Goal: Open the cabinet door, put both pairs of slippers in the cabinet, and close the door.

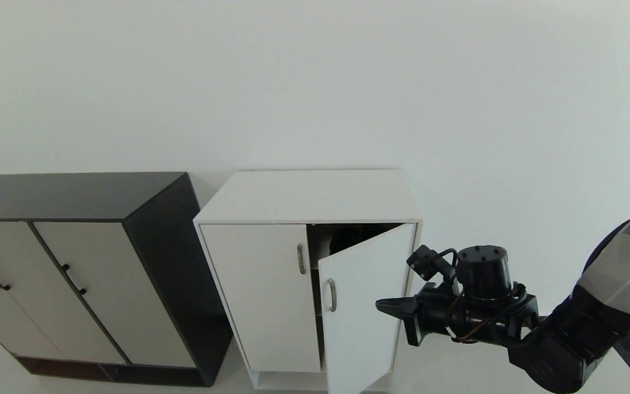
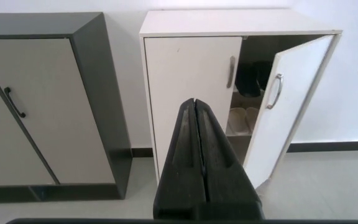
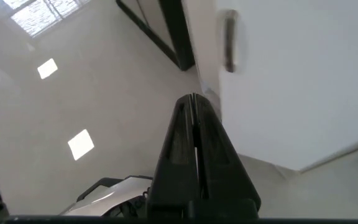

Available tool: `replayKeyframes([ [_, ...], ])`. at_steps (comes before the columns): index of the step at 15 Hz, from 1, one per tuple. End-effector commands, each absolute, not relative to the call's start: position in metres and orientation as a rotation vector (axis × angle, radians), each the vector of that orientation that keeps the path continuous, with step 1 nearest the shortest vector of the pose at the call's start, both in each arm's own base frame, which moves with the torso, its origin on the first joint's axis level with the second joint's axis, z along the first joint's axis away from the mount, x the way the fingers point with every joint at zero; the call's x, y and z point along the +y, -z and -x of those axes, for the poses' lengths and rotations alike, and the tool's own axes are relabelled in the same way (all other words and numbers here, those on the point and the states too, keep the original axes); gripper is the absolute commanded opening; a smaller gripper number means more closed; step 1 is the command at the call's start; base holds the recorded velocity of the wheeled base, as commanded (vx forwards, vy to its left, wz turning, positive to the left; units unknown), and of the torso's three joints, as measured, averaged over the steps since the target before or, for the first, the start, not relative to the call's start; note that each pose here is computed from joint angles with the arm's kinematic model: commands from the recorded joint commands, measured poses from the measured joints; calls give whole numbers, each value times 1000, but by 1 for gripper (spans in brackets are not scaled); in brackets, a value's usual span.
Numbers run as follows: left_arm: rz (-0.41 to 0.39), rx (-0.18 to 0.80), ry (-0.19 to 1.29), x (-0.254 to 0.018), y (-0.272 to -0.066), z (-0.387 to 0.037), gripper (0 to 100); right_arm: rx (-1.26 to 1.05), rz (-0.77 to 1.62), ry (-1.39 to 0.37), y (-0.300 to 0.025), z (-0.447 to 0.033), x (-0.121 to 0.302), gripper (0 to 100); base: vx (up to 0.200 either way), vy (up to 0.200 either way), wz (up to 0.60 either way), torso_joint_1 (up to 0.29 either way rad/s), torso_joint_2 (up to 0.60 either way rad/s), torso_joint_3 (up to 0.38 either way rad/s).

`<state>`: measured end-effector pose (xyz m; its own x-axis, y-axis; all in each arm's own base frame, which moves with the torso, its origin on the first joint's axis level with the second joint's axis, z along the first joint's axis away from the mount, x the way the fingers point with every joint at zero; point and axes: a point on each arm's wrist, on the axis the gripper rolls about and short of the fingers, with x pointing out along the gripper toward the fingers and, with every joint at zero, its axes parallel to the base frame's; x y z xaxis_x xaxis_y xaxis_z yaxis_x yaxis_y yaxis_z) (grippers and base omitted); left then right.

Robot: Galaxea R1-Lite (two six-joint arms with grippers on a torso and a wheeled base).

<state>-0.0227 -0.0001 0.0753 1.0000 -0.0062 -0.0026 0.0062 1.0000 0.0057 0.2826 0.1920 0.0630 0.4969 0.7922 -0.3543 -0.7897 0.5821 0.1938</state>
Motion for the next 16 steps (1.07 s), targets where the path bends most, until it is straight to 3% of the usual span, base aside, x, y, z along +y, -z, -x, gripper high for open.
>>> replayKeyframes([
  [1, -6, 3, 8, 0, -75, 23, 0, 452, 0, -955, -52, -288, 196, 0, 200, 0, 0, 17, 2, 2],
  [7, -6, 3, 8, 0, -75, 23, 0, 452, -4, -952, -41, -301, 202, 0, 200, 0, 0, 4, 3, 3],
  [16, -6, 3, 8, 0, -75, 23, 0, 429, -14, -946, -39, -314, 208, 0, 0, 0, 0, 0, 0, 0],
])
